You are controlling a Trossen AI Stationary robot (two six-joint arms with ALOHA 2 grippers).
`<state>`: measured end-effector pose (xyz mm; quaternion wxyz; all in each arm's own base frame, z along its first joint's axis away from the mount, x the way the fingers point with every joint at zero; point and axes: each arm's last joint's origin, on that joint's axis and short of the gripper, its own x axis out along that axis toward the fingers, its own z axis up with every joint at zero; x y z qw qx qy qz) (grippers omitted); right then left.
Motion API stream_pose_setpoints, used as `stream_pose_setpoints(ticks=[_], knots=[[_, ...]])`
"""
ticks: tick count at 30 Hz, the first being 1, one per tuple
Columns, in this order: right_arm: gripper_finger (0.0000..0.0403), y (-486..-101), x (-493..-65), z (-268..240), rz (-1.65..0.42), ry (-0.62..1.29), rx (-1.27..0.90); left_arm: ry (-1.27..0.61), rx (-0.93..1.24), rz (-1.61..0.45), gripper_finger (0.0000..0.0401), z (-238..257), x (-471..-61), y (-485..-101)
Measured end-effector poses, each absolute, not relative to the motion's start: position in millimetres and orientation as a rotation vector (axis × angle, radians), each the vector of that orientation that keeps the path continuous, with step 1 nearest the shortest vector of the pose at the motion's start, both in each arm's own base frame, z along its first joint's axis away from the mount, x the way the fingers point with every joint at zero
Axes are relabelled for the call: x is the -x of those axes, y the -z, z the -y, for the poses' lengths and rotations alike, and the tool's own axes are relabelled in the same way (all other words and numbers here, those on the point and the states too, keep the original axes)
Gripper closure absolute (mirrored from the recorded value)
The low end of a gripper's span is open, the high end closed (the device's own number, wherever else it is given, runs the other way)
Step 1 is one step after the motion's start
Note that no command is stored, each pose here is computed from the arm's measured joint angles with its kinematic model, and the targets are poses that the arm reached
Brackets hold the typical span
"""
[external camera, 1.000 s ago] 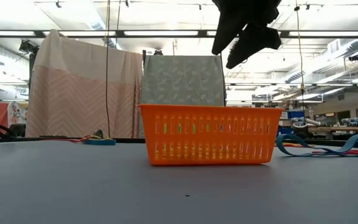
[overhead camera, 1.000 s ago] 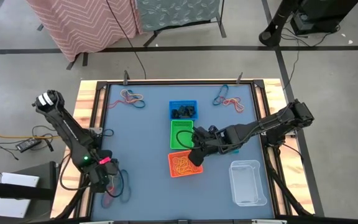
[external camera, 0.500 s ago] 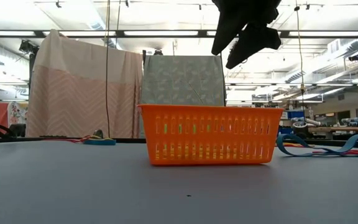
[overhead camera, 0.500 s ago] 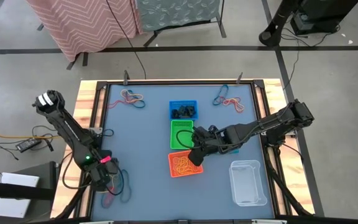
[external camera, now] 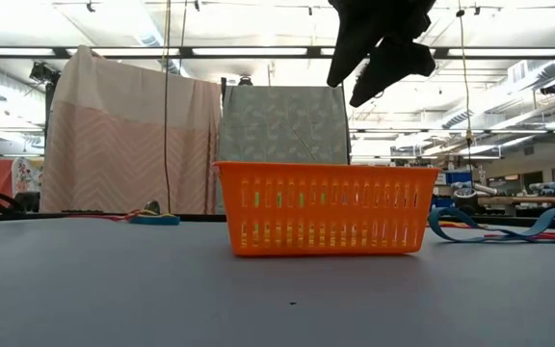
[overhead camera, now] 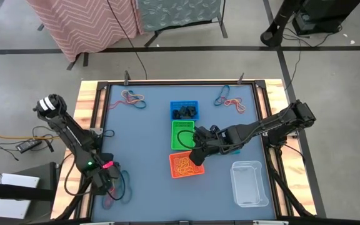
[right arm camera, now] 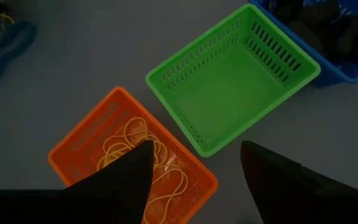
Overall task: Sort rubber bands into baskets
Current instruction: Put the yellow rubber band into the orange bin
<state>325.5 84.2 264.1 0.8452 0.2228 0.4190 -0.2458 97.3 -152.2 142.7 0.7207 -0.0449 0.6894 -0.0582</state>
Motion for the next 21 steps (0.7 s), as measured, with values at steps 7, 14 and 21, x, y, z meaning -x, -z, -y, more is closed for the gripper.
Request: stream_pose_setpoints(ticks=[7, 14, 21], knots=[[0.0152, -264, -325, -83, -0.873, 0.536, -0.455, 0.09, 0.13, -1.386, 0.0399, 155, -106, -198], [0.0152, -264, -325, -84, -0.874, 0.535, -0.455, 0.107, 0.118, -1.281, 0.04, 154, -109, -245], [0.0152, -264, -325, -85, -0.873, 0.531, -0.454, 0.079, 0.331, -1.322, 0.0368, 160, -110, -209]])
